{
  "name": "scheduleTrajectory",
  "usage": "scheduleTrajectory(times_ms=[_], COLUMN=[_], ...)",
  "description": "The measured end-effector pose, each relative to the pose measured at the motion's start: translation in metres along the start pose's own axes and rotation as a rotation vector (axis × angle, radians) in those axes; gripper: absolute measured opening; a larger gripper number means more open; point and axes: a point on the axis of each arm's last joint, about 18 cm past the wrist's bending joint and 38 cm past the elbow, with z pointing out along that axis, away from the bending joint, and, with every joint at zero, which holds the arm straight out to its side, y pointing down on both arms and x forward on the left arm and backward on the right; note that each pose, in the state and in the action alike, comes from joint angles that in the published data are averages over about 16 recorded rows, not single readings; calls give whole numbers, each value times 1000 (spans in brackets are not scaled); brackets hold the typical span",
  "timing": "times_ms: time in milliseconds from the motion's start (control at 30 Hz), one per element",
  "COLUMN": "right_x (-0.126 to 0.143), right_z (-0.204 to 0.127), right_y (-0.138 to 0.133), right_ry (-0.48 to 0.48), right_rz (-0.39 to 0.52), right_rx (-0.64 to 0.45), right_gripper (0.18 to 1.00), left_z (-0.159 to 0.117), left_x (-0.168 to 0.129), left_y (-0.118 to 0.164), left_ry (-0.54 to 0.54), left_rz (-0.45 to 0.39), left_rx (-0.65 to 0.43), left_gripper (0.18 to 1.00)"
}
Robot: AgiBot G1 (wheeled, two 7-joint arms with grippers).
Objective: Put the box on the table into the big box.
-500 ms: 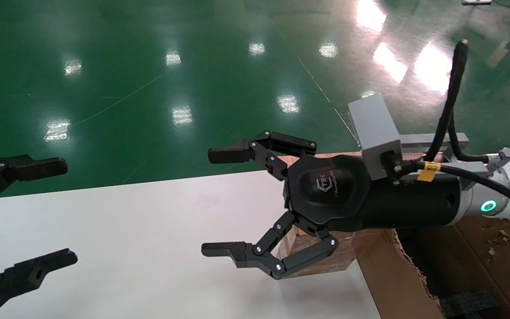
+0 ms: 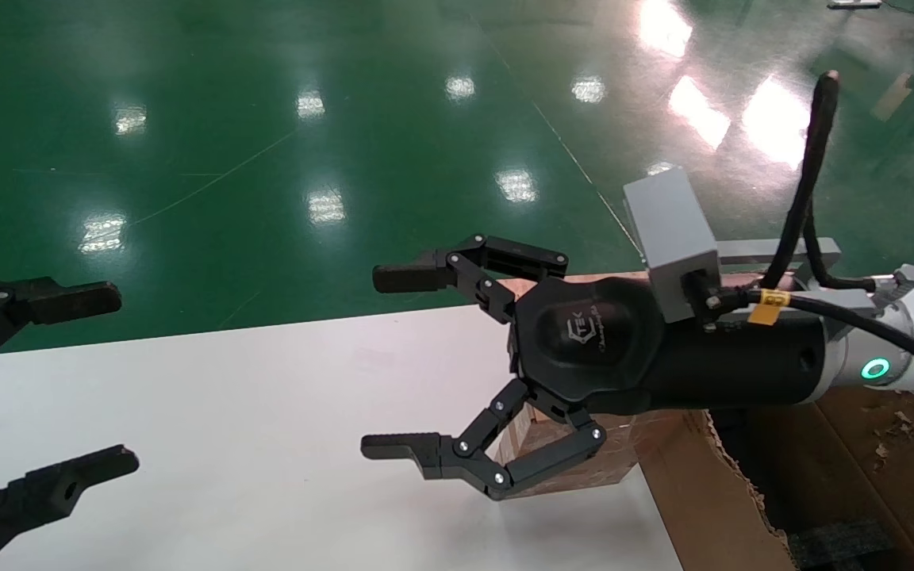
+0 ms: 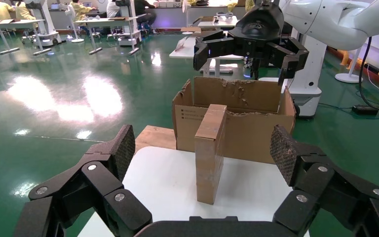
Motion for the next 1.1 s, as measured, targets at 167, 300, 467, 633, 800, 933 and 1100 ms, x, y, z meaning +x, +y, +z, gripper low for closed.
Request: scheduleTrajectory(times_ms=[167,300,467,633,800,933,1100], right_x=[-1,-2,-1,6,17,27,40], right_z=[0,0,-3,-12,-29,-45,-64], right_y=[1,2,7,14,24,33,43], right_ry=[-14,-34,-58,-59,-23,18,66], right_rz=[-6,-16,-32,-48,-59,-66,-69], right_rx=[-23,-59,-128,-211,-296,-357,-424], right_gripper=[1000,1000,1000,1000,1000,1000,1000], left_z=[0,0,0,0,0,0,0], left_x=[0,0,0,0,0,0,0], left_y=[0,0,0,0,0,0,0], left_ry=[0,0,0,0,0,0,0], left_rz=[0,0,0,0,0,0,0], left_rx=[0,0,0,0,0,0,0], left_gripper=[1001,995,979,943,888,814,710])
